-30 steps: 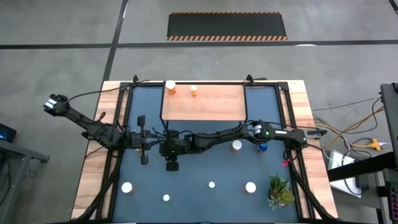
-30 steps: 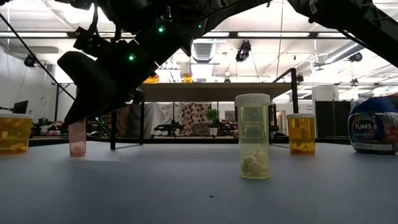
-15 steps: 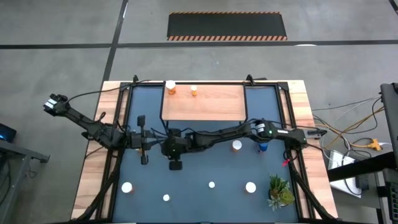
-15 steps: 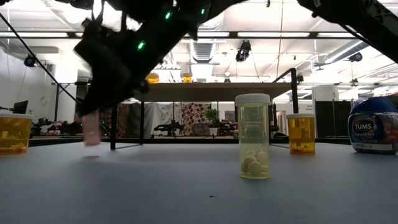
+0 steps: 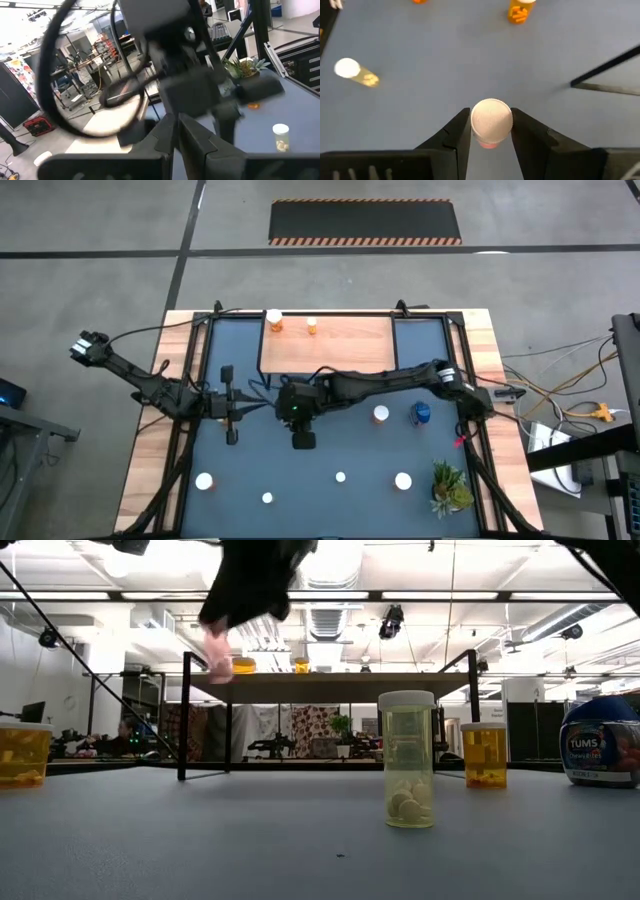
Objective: Pick and place medicine bottles onto shelf by color
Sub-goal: Put the small pill bottle on the shelf
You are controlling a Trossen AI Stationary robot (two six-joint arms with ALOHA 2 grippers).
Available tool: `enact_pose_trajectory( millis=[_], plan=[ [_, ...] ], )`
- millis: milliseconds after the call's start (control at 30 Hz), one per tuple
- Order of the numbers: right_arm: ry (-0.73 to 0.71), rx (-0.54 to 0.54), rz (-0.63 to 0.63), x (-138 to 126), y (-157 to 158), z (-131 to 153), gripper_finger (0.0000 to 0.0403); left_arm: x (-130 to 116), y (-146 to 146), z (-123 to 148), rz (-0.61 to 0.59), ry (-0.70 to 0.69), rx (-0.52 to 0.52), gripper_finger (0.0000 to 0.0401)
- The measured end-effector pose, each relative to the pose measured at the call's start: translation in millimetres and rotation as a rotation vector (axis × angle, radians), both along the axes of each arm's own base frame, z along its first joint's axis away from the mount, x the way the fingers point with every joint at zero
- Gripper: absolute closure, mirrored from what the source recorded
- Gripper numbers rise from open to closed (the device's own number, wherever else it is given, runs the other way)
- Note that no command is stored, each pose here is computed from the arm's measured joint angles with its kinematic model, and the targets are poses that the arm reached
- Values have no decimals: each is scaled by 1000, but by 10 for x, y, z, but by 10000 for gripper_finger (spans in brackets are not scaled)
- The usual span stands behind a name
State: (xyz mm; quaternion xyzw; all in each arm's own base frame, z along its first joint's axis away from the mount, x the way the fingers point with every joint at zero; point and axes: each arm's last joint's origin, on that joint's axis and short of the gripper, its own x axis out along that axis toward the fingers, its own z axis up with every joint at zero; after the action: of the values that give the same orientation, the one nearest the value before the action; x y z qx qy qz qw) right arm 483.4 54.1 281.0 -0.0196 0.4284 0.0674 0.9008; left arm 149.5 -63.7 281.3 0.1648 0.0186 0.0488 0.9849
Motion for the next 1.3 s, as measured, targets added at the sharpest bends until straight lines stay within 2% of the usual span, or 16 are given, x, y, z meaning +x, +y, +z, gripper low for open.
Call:
enact_pose_trajectory(
  millis=[300,533,700,833,933,1100,1300],
  plan=[
    [-70,2,-54,-370,-215,642,283,0,0,0,0,0,-1,393],
    [-111,-52,-216,-527,-711,878,289,0,0,-1,0,0,0,393],
    [-105,-38,-310,-529,-1131,785,281,0,0,0,-1,0,-1,393],
    [-103,52,-344,-533,-1434,624,282,3,-2,-3,-1,2,0,393],
    [-103,72,-386,-539,-1620,470,288,4,-2,-4,-1,2,-1,393],
    [-104,95,-458,-566,-1835,270,286,3,-3,-4,-1,0,-22,393],
    [-118,90,-494,-614,-1921,249,283,6,-4,-7,-1,2,-21,393]
  ],
)
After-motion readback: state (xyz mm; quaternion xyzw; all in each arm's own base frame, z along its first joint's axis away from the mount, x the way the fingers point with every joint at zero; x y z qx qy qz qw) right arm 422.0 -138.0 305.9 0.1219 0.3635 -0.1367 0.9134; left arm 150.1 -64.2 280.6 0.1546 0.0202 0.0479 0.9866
